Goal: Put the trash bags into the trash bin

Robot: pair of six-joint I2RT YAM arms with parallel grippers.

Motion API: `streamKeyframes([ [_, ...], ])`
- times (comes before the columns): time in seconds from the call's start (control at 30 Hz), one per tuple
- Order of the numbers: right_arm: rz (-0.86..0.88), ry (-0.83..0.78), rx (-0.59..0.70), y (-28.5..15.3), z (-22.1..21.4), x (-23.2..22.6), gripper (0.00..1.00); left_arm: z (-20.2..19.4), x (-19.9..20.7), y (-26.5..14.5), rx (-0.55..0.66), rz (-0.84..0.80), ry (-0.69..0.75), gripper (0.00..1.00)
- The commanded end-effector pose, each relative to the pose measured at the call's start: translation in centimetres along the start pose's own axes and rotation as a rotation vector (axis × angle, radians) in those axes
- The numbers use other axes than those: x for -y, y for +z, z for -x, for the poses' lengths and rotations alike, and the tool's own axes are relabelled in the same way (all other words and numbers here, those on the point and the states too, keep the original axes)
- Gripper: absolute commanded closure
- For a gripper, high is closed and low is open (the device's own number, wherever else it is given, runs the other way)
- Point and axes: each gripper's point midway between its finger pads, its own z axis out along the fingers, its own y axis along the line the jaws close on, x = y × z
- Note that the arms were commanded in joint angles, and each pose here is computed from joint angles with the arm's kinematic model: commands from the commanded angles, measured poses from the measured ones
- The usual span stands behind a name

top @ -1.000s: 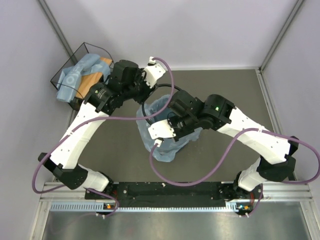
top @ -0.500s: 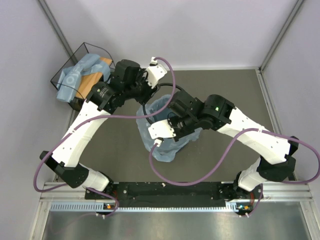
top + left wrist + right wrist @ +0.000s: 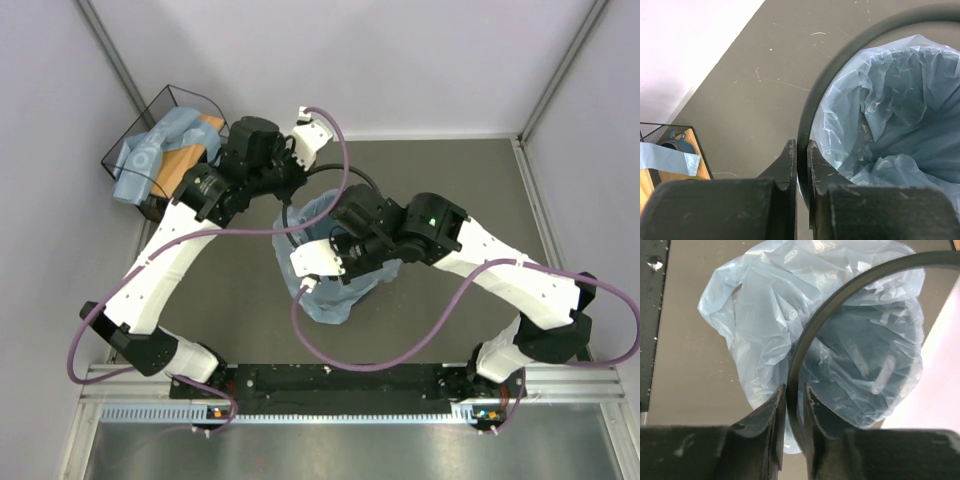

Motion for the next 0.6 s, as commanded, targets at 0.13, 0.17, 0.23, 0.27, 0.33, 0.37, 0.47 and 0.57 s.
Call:
streamKeyframes([
  [0.13, 0.017, 0.088, -0.074, -5.6, -3.5, -3.4, 0.04, -0.7, 0.5, -0.3, -0.026, -0.093, -0.031, 1.00],
  [0.17, -0.043, 0.095, -0.022, -6.4, -3.1, -2.9, 0.04, -0.8, 0.8, -0.3, -0.032, -0.113, -0.040, 1.00],
  [0.23, -0.101, 0.137, 0.033, -7.0, -3.0, -2.4, 0.02, -1.4, 0.9, -0.1, -0.071, -0.125, -0.060, 1.00],
  [0.27, -0.158, 0.173, 0.087, -7.9, -2.9, -2.1, 0.02, -1.6, 1.1, -0.1, -0.089, -0.132, -0.085, 1.00],
  [0.33, -0.204, 0.251, 0.139, -8.7, -3.5, -1.6, 0.01, -2.1, 1.1, 0.2, -0.134, -0.155, -0.125, 1.00],
  [0.37, -0.227, 0.312, 0.178, -8.8, -3.3, -1.2, 0.01, -2.5, 1.1, 0.8, -0.161, -0.164, -0.159, 1.00],
  [0.47, -0.292, 0.525, 0.271, -10.3, -4.6, -0.5, 0.01, -2.7, 1.5, 0.9, -0.192, -0.189, -0.178, 1.00],
  [0.57, -0.371, 0.784, 0.318, -11.1, -7.3, 0.9, 0.01, -3.0, 1.9, 1.4, -0.209, -0.204, -0.187, 1.00],
])
